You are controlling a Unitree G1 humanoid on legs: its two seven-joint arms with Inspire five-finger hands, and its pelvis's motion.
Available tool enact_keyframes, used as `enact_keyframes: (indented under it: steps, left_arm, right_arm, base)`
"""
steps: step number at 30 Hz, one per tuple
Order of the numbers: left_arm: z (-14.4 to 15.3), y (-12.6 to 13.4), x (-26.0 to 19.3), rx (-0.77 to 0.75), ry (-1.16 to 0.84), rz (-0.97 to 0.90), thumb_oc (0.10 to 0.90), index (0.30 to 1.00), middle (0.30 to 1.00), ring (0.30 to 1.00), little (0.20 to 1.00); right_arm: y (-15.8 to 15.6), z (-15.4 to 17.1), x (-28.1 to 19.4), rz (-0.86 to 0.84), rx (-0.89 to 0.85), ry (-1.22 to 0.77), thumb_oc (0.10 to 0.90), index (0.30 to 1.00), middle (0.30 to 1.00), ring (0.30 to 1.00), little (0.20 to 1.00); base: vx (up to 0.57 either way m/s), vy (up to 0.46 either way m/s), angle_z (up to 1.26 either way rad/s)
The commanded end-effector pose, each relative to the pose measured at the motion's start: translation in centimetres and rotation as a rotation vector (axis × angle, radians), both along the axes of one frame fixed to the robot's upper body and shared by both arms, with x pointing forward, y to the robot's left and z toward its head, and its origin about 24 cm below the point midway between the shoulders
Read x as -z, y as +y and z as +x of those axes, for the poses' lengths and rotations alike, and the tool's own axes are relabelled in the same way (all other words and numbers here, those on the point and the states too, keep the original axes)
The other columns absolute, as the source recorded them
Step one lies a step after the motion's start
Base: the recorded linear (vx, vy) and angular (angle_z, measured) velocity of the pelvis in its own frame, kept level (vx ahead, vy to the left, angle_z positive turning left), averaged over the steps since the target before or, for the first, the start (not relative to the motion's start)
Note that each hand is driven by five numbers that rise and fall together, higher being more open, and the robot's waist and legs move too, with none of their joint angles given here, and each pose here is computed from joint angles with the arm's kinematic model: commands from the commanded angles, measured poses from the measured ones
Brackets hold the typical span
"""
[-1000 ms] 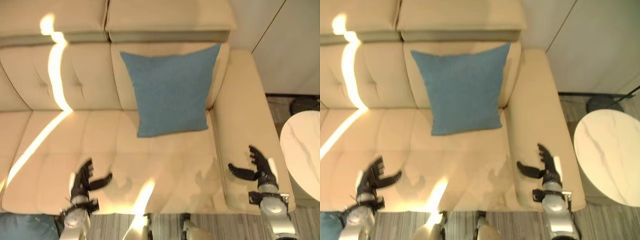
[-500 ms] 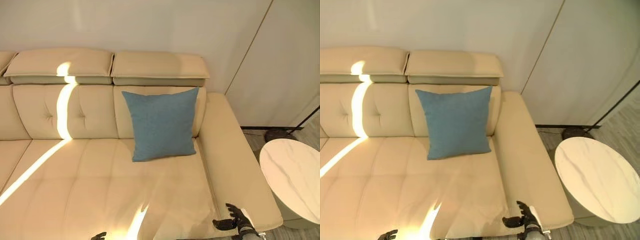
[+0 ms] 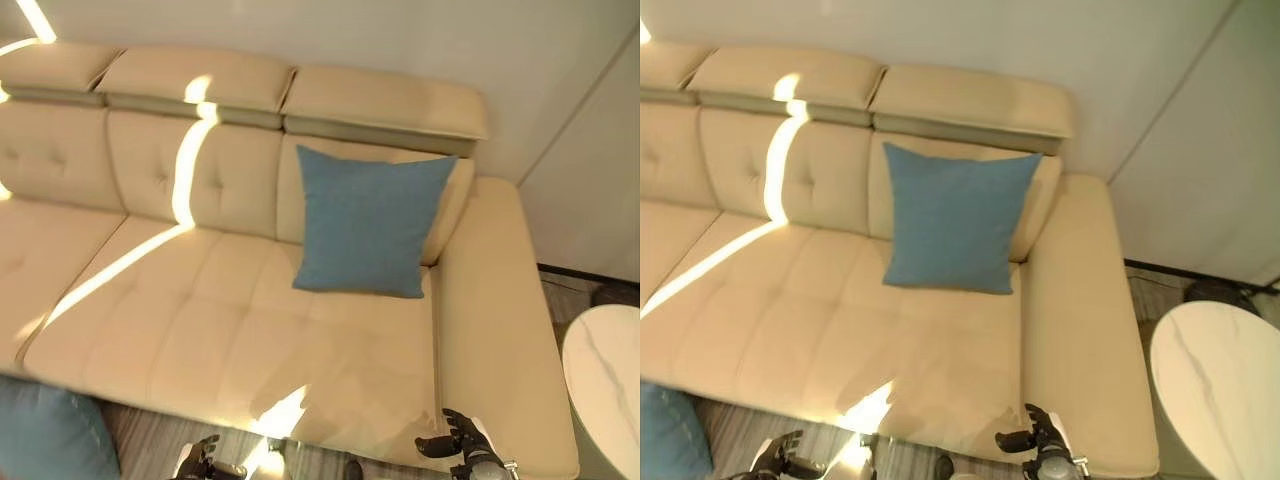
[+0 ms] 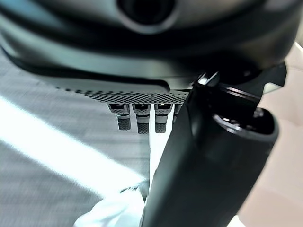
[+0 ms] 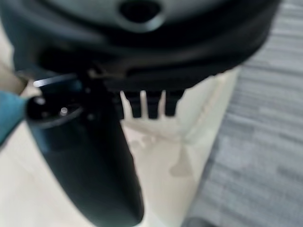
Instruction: Pick up all the scattered cushions and arrange them neatly on the sofa.
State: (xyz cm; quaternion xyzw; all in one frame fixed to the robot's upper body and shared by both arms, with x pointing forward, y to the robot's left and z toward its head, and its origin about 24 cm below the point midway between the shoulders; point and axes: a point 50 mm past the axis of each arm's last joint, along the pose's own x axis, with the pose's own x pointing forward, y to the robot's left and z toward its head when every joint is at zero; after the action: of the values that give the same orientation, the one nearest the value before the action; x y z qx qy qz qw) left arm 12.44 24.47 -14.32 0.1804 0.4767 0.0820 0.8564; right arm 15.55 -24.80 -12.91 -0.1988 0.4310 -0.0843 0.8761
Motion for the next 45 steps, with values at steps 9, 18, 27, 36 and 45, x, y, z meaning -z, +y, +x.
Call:
enact_keyframes:
  steps: [9,18,27,36,45]
  left_arm:
    - [0.1,0.0,0.0,0.013,-0.004,0.016,0.8,0.9,0.9,0.9,0.9]
    - [0.4,1.0,-0.3,0.042,0.012,0.058,0.8,0.9,0.9,0.9,0.9]
    - [1.6,1.9,-1.1,0.023,-0.047,0.08,0.8,0.9,0.9,0.9,0.9]
    - [-0.9,1.4,0.1,-0.082,0.022,0.048,0.8,0.9,0.9,0.9,0.9]
    - [-1.9,0.9,0.5,-0.067,0.053,0.035,0.8,0.9,0.9,0.9,0.9]
  right_arm:
    - [-2.1,-1.5,0.0,-0.051,0.073,0.018,0.8,0.9,0.9,0.9,0.9]
    - [-0.6,-0.3,0.2,-0.047,-0.008,0.033,0.8,0.9,0.9,0.9,0.9]
    - [0.3,-0.6,0.5,-0.017,-0.005,0.032,0.8,0.9,0.9,0.9,0.9]
    - [0.1,0.7,-0.4,-0.078,-0.099,-0.008,0.8,0.9,0.9,0.9,0.9]
    - [0.4,-0.4,0.1,-0.092,-0.151,0.039,0.8,0.9,0.9,0.9,0.9]
  base:
    - [-0.1,0.075,0.41]
    - [-0.11,0.127,0.02]
    - [-0.11,-0.055,0.82]
    - [-0.2,-0.135,1.14]
    - [-0.09,-0.008,0.83]
